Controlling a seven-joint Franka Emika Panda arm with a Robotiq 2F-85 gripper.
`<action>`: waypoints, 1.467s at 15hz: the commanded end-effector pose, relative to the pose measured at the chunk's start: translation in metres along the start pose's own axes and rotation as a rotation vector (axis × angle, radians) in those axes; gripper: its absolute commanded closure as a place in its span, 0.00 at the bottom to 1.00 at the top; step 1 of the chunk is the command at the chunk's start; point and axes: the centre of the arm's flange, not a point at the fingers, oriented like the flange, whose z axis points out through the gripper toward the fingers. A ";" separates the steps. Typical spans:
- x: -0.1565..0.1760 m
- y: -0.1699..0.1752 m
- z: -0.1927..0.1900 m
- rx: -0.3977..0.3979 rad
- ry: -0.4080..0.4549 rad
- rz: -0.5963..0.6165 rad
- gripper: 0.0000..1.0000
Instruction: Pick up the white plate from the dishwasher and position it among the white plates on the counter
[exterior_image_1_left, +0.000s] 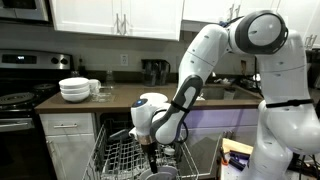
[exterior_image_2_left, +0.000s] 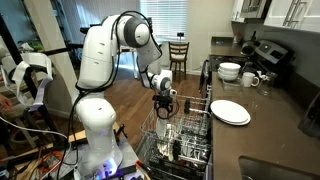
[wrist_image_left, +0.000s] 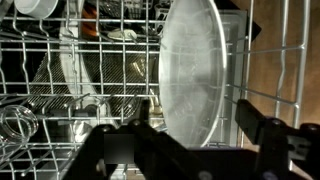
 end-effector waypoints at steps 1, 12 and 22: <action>0.003 0.002 0.016 -0.011 0.026 0.005 0.44; 0.001 0.004 0.014 0.005 0.020 0.008 0.42; -0.002 0.005 0.002 -0.005 0.019 0.009 0.70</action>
